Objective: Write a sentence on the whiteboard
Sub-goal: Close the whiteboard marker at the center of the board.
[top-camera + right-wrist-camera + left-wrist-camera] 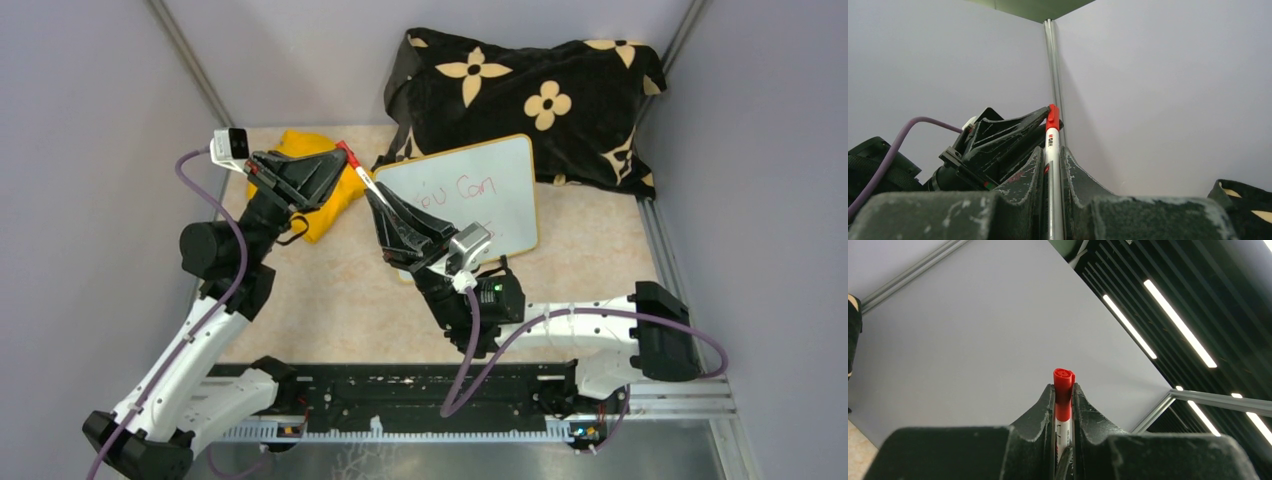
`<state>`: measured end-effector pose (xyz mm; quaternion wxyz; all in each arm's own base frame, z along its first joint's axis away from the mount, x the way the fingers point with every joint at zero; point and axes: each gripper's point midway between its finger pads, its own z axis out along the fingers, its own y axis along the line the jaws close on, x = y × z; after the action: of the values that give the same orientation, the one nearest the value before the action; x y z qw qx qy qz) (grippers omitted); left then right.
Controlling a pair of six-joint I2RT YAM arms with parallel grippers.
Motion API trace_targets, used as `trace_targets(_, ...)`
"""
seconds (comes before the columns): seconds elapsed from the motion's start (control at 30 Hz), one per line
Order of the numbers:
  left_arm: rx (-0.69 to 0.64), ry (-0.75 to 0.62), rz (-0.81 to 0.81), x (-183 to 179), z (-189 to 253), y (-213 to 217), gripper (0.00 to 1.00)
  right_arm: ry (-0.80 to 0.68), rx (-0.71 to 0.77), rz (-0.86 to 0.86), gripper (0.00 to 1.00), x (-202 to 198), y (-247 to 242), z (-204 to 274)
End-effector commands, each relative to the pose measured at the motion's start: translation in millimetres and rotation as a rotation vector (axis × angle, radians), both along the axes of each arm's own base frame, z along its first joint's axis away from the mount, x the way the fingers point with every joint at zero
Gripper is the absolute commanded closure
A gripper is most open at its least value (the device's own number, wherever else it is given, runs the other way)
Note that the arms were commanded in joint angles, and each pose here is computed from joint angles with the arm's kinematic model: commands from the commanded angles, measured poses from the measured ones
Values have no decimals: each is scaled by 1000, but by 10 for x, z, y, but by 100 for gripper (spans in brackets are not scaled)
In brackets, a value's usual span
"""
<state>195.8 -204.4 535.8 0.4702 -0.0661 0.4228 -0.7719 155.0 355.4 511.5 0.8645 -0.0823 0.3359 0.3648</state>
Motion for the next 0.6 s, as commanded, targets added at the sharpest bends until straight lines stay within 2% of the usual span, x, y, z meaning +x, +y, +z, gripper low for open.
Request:
trace_targets(0.0,16,-29,-43,-87,30,-40,100,-15,116,19,100,-63,-185,338)
trace_targets(0.37,32,-23,-7,-110,-26,5,100,-18,113,27,100,-71,-170,349)
trace_targets(0.47,31,-19,12,-98,-35,28,85,-19,111,30,100,-77,-185,345)
trace_targets(0.57,31,-21,16,-99,-37,34,75,-19,110,31,100,-79,-197,343)
